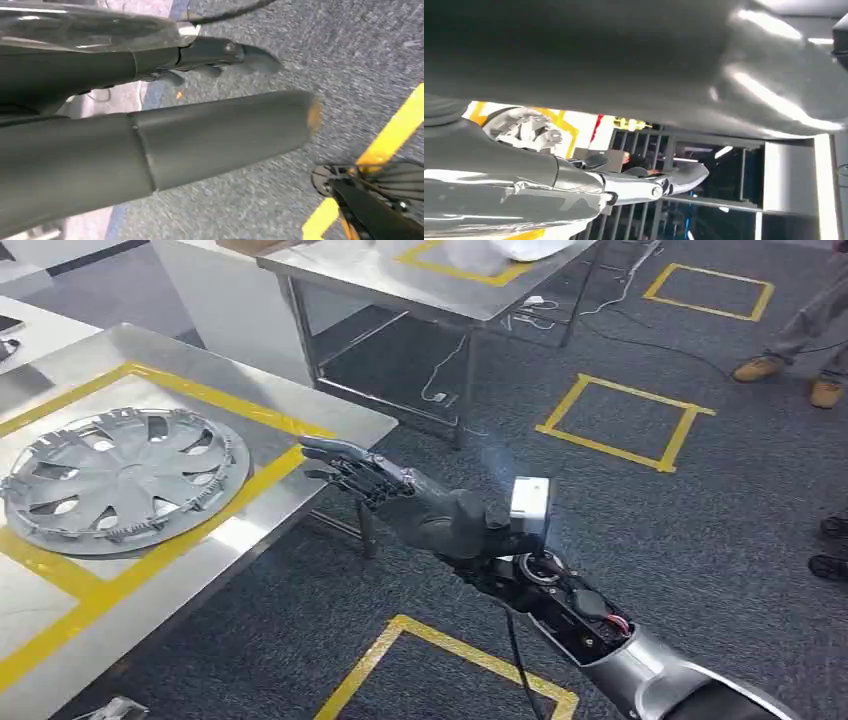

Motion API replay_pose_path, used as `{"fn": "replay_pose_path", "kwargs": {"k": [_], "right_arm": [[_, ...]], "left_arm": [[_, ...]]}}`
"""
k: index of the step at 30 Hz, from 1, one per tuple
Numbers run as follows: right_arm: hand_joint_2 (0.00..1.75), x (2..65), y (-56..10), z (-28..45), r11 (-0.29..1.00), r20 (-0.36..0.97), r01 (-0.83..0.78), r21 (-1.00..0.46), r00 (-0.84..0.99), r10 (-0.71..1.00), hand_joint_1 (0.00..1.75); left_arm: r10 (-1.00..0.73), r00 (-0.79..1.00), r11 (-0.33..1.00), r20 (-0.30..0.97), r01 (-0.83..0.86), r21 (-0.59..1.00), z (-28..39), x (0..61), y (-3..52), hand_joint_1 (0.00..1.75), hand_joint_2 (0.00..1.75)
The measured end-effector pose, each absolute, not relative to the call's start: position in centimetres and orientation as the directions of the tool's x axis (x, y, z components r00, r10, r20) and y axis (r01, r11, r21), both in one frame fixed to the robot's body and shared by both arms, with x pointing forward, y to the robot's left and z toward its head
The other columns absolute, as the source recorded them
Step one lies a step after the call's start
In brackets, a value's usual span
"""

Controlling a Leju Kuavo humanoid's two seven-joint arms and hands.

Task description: Take the parts from the cabinet and place them on the table.

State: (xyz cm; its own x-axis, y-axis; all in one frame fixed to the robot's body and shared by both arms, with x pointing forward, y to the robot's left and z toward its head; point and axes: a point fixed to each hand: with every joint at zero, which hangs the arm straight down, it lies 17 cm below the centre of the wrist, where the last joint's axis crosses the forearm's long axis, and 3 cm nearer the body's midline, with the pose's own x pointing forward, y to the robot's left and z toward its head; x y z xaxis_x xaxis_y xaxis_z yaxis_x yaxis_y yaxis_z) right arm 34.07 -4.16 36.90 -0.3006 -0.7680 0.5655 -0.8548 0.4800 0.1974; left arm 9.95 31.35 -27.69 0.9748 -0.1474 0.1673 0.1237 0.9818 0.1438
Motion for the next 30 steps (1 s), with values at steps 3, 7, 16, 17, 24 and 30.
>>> {"fn": "replay_pose_path", "kwargs": {"k": [3, 7, 16, 17, 24, 30], "right_arm": [[0.00, 34.05, -4.14, 36.87, 0.480, 0.566, -0.855, 0.198, -0.300, -0.768, 0.00], [0.00, 34.04, -4.15, 36.72, 0.480, 0.568, -0.854, 0.201, -0.298, -0.767, 0.00], [0.00, 33.97, -4.23, 36.99, 0.480, 0.564, -0.855, 0.194, -0.303, -0.768, 0.00], [0.00, 33.94, -4.20, 36.96, 0.480, 0.565, -0.855, 0.195, -0.302, -0.768, 0.00], [0.00, 33.87, -4.19, 36.78, 0.478, 0.565, -0.856, 0.199, -0.299, -0.769, 0.00], [0.00, 33.75, -4.60, 36.93, 0.461, 0.544, -0.861, 0.213, -0.287, -0.788, 0.00]], "left_arm": [[-0.147, 0.975, 0.982, 0.164, 0.124, 0.144, -27.74, 9.66, 31.40, 0.00, 0.00], [-0.148, 0.976, 0.981, 0.162, 0.124, 0.146, -27.74, 9.60, 31.54, 0.00, 0.00], [-0.150, 0.974, 0.982, 0.171, 0.126, 0.143, -27.68, 10.03, 31.23, 0.00, 0.00], [-0.149, 0.974, 0.982, 0.170, 0.126, 0.141, -27.70, 9.94, 31.19, 0.00, 0.00], [-0.144, 0.977, 0.982, 0.160, 0.122, 0.142, -27.78, 9.37, 31.38, 0.00, 0.00], [-0.146, 0.975, 0.983, 0.166, 0.125, 0.131, -27.72, 9.83, 30.78, 0.00, 0.00]]}}
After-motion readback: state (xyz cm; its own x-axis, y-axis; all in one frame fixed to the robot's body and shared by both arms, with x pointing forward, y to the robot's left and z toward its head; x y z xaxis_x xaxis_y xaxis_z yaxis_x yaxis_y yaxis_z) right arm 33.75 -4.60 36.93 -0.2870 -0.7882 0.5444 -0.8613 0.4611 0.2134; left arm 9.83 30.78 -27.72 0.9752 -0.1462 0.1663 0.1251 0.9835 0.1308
